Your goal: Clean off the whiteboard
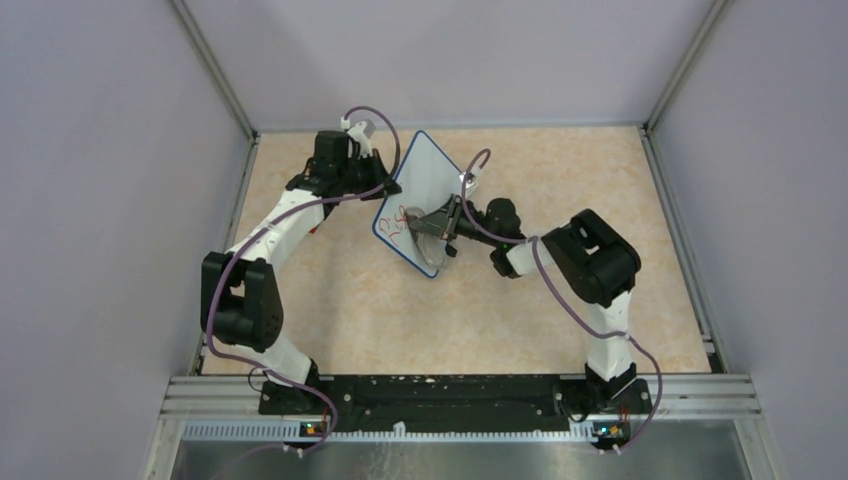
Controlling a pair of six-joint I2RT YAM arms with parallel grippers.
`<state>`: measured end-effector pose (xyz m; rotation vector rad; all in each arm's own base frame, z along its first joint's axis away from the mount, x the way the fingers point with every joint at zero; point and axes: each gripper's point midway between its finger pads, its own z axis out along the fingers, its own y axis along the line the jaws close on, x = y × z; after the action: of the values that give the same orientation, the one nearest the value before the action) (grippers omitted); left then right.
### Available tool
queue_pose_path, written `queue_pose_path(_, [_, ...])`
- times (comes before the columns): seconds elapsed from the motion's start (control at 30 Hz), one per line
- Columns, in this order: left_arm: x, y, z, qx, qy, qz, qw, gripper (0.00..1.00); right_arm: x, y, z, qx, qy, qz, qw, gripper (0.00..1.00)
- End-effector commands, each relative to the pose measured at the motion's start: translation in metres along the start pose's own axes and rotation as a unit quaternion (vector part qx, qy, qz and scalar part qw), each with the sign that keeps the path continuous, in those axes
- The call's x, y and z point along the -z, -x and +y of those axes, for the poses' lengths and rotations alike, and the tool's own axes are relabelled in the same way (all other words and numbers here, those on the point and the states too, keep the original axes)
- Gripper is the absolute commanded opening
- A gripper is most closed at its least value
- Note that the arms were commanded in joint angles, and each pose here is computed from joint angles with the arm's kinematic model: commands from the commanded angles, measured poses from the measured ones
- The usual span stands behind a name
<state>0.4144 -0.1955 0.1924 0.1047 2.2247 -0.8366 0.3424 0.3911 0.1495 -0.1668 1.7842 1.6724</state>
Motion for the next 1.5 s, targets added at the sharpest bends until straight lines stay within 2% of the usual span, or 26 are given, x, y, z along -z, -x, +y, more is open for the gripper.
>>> queue_pose_path(0.0, [0.003, -0.002, -0.017, -0.023, -0.025, 0.000, 0.999, 0.00, 0.024, 0.007, -0.041, -0.034, -0.065, -0.026, 0.997, 0.00])
queue_pose_path(0.13, [0.004, -0.001, -0.019, -0.023, -0.028, -0.001, 0.999, 0.00, 0.049, 0.008, -0.068, -0.064, -0.101, -0.046, 0.992, 0.00])
queue_pose_path(0.3, [0.006, 0.000, -0.020, -0.024, -0.028, -0.003, 0.999, 0.00, 0.051, 0.003, -0.071, -0.068, -0.105, -0.042, 0.991, 0.00])
queue_pose_path(0.5, [0.004, -0.002, -0.017, -0.018, -0.023, -0.001, 1.000, 0.00, 0.033, -0.005, -0.048, -0.053, -0.078, -0.024, 0.995, 0.00])
queue_pose_path(0.73, [0.003, -0.002, -0.016, -0.016, -0.020, -0.001, 1.000, 0.00, 0.005, -0.018, 0.011, -0.020, -0.007, 0.002, 1.000, 0.00])
queue_pose_path(0.93, [0.002, -0.003, -0.015, -0.014, -0.020, 0.001, 1.000, 0.00, 0.005, -0.019, 0.044, -0.004, 0.025, -0.001, 1.000, 0.00])
queue_pose_path(1.33, [0.003, -0.002, -0.015, -0.012, -0.017, 0.002, 1.000, 0.00, 0.051, -0.011, -0.036, -0.069, -0.055, -0.044, 0.995, 0.00])
queue_pose_path(1.47, [0.003, -0.002, -0.016, -0.012, -0.020, 0.001, 1.000, 0.00, 0.057, -0.012, -0.048, -0.077, -0.073, -0.049, 0.993, 0.00])
